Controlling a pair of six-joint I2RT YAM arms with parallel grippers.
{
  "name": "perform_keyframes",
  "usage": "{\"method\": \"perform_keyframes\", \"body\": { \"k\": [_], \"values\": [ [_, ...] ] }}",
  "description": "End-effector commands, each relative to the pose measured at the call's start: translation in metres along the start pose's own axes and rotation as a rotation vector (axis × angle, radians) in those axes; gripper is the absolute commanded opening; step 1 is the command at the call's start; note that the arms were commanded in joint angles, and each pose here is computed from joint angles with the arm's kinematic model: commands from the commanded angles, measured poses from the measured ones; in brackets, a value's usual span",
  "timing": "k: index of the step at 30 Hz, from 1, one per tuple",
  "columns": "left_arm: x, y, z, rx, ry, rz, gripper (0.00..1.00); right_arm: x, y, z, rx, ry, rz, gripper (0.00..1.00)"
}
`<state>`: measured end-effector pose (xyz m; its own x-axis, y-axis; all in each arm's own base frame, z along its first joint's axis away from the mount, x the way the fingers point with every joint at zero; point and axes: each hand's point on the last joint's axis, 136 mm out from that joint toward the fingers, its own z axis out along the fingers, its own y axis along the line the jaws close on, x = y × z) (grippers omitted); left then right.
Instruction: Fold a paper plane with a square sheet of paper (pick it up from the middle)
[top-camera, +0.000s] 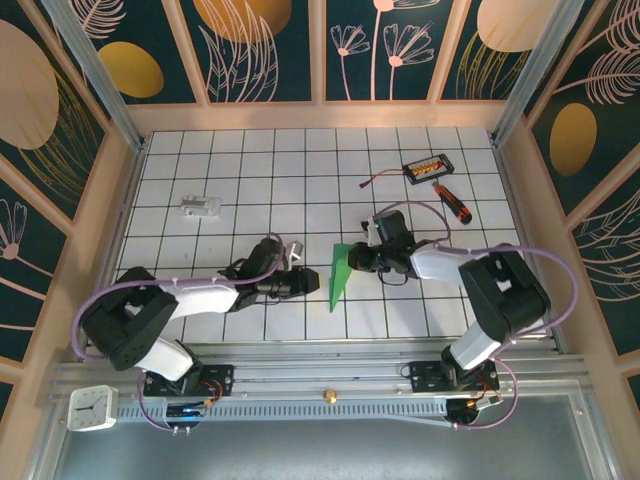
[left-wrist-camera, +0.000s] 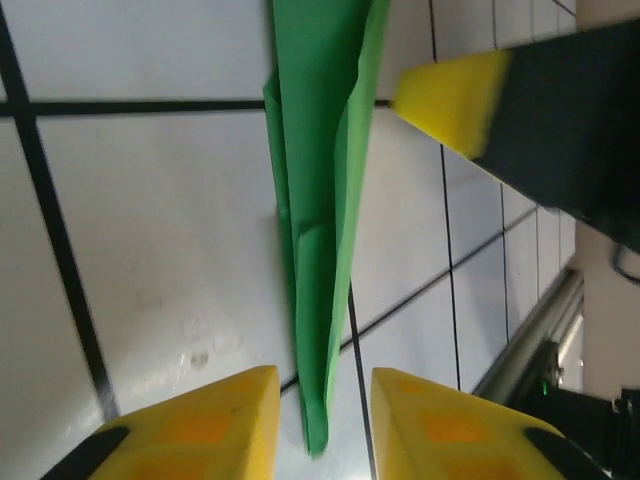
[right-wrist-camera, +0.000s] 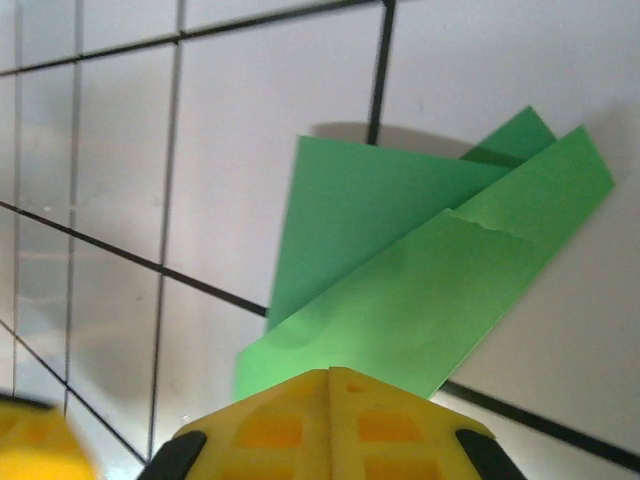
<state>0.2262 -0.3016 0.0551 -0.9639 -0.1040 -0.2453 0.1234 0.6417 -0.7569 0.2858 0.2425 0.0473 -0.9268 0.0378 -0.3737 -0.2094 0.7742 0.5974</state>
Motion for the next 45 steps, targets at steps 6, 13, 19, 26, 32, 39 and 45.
{"method": "perform_keyframes", "body": {
  "k": [6, 13, 19, 26, 32, 39, 45],
  "values": [
    [-0.034, 0.011, 0.008, -0.159, -0.083, 0.086, 0.38, 0.007, -0.002, -0.013, 0.350, -0.127, -0.024, 0.34],
    [-0.038, 0.030, -0.005, -0.220, -0.139, 0.096, 0.41, 0.012, -0.001, -0.004, 0.545, -0.168, -0.030, 0.52],
    [-0.031, 0.030, -0.001, -0.179, -0.115, 0.077, 0.41, 0.012, 0.001, 0.009, 0.617, -0.160, -0.067, 0.57],
    [-0.029, 0.029, -0.001, -0.166, -0.108, 0.084, 0.41, 0.010, -0.005, 0.009, 0.677, -0.152, -0.085, 0.56],
    [-0.029, 0.026, 0.000, -0.158, -0.101, 0.088, 0.42, 0.010, -0.006, 0.002, 0.700, -0.157, -0.082, 0.46],
    [-0.029, 0.023, 0.002, -0.144, -0.097, 0.085, 0.42, 0.010, -0.009, -0.009, 0.720, -0.176, -0.066, 0.19],
    [-0.032, 0.020, -0.002, -0.145, -0.112, 0.090, 0.42, -0.004, 0.003, -0.027, 0.701, -0.238, -0.059, 0.00]
  ]
}}
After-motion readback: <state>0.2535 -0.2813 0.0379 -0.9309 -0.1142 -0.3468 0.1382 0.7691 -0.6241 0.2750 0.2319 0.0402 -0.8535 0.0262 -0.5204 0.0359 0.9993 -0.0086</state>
